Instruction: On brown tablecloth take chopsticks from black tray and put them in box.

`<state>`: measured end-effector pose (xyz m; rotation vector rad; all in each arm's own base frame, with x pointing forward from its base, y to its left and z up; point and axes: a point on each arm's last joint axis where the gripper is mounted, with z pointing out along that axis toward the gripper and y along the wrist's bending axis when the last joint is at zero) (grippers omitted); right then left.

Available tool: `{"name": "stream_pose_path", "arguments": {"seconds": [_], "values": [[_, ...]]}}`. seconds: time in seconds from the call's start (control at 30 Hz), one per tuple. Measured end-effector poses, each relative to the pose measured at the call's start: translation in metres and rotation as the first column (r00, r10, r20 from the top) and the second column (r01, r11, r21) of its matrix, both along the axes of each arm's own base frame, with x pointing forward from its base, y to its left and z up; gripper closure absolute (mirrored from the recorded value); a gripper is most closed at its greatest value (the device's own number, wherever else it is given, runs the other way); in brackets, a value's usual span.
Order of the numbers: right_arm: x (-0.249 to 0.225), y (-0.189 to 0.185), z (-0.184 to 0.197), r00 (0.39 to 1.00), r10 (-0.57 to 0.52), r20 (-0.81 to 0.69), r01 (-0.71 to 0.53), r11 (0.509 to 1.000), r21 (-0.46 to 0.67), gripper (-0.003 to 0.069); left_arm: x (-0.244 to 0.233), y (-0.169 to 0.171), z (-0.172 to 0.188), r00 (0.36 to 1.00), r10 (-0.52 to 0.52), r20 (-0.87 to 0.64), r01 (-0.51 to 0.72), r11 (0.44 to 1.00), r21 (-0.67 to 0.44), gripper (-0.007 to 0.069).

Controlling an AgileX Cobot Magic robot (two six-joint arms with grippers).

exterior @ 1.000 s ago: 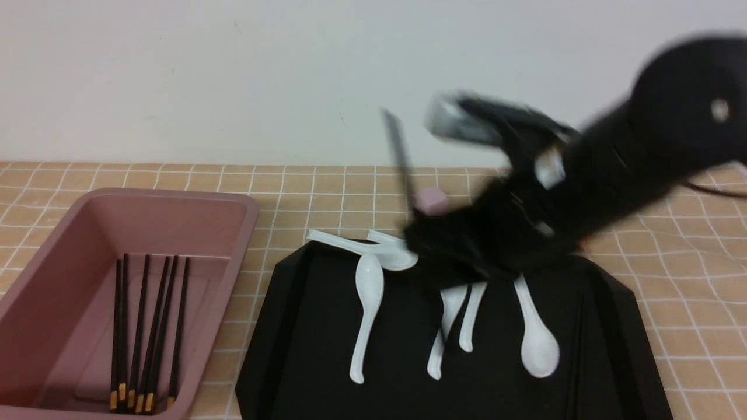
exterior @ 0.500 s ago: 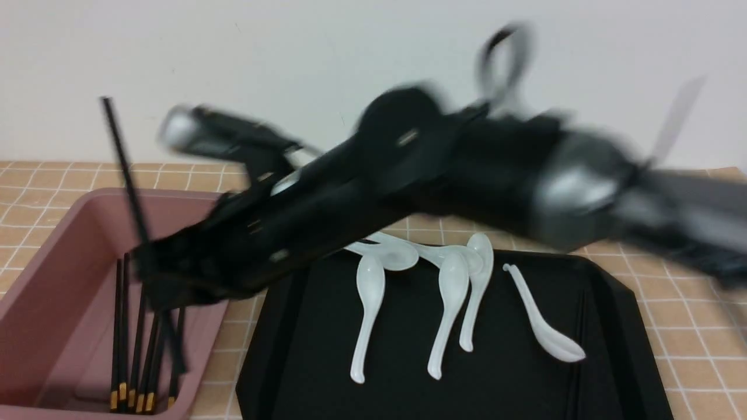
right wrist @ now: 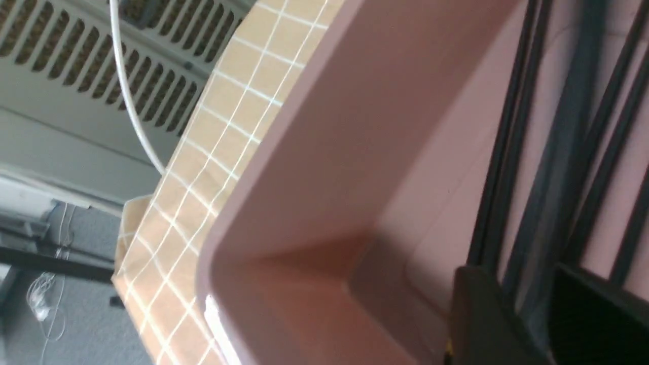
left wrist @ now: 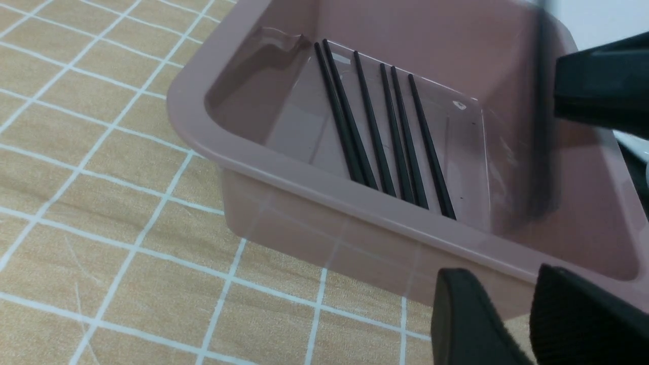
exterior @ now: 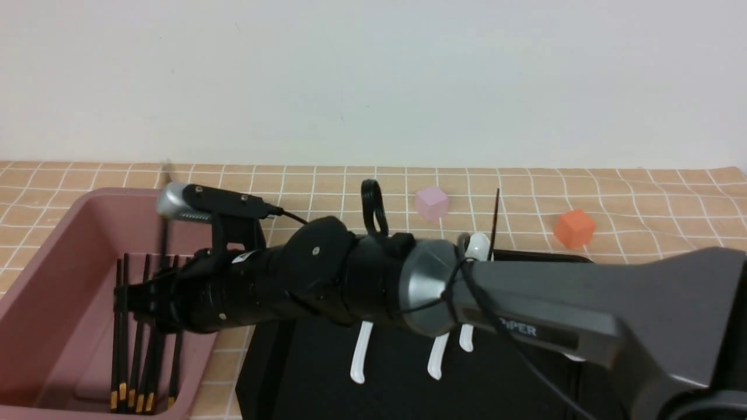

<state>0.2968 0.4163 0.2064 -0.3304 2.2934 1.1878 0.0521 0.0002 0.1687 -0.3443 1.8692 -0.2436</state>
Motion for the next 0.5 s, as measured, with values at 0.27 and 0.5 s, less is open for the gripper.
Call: {"name": "stream_pose_path", "arguments": {"seconds": [0.27,0.5], "values": [[-0.001,-0.029,0.04,0.974,0.222,-0.03,-0.223,0.975,-0.01,0.0383,0.0,0.0,0.0,1.0,0.0,0.0,0.0,1.0,0.0,0.0405],[0.004,-0.129,0.129,0.898,0.435,-0.07,-0.435,0.9,0.009,0.056,0.0,0.0,0.0,1.0,0.0,0.0,0.0,1.0,0.0,0.0396]]}}
